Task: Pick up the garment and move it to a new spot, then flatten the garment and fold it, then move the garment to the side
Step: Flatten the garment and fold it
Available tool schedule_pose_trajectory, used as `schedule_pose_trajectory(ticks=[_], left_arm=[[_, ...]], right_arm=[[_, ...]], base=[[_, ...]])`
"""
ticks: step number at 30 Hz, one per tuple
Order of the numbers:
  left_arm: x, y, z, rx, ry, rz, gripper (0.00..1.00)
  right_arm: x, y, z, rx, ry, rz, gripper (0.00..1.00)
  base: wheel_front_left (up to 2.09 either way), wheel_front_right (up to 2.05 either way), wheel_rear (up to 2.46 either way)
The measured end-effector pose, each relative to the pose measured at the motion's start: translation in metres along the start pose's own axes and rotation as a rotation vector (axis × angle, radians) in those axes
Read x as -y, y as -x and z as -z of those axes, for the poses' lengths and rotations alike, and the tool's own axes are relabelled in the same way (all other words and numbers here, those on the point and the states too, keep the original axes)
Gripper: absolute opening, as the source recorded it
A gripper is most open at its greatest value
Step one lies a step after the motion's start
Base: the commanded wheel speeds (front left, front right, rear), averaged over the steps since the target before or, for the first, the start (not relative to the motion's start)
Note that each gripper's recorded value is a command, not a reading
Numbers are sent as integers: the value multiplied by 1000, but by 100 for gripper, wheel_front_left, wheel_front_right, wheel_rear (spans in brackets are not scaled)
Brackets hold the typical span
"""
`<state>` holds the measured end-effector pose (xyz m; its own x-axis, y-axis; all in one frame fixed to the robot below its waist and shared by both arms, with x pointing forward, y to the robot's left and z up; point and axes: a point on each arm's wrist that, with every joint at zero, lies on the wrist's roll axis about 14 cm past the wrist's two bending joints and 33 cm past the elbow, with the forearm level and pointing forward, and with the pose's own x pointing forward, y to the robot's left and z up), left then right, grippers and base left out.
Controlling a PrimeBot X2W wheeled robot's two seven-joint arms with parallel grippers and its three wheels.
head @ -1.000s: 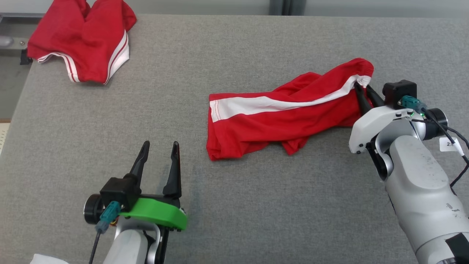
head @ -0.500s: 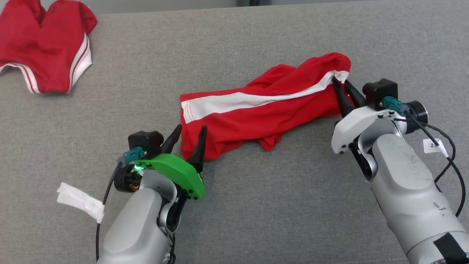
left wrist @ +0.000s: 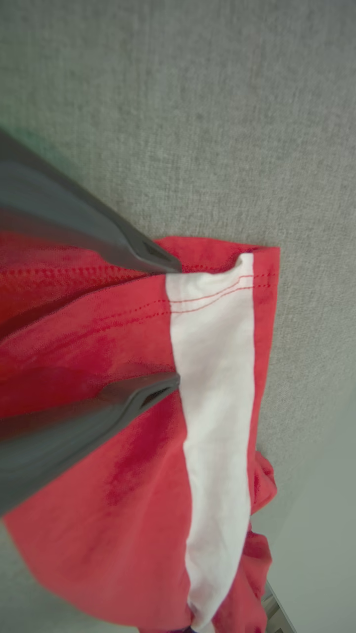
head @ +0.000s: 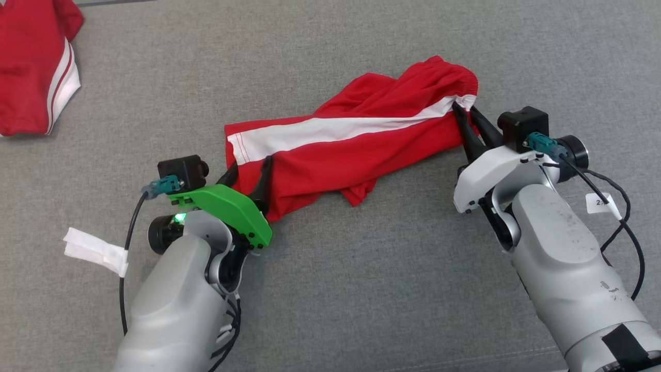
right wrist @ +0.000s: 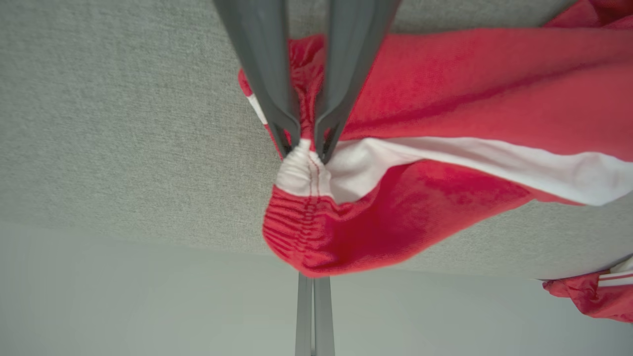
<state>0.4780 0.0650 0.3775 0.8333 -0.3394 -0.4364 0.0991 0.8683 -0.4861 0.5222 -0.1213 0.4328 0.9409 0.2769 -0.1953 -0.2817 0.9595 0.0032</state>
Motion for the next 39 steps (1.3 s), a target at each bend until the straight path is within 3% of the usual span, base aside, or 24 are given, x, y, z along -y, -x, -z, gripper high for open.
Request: schedule_pose_trajectory(ticks=[12, 13, 14, 16, 18, 28, 39], left_arm=[[4, -19, -18, 48, 34, 22, 100], [4, -21, -18, 49, 37, 19, 84], [3, -21, -19, 52, 38, 17, 57], [2, -24, -20, 53, 36, 14, 23], [1, -26, -20, 53, 34, 10, 0], [3, -24, -36, 107, 8, 25, 0], [44, 18, -112, 361, -28, 182, 0]], right_arm=[[6, -4, 5, -3, -6, 11, 0], [6, -4, 6, -4, -7, 12, 0], [6, -5, 7, -5, -8, 12, 0], [6, -5, 8, -5, -10, 13, 0], [6, -5, 8, -6, -12, 13, 0], [14, -3, -3, 25, -15, 37, 0], [30, 30, -80, 270, -6, 91, 0]], base=[[0, 0, 0], [0, 0, 0], [0, 0, 0], [0, 0, 0], [0, 0, 0], [0, 0, 0], [0, 0, 0]])
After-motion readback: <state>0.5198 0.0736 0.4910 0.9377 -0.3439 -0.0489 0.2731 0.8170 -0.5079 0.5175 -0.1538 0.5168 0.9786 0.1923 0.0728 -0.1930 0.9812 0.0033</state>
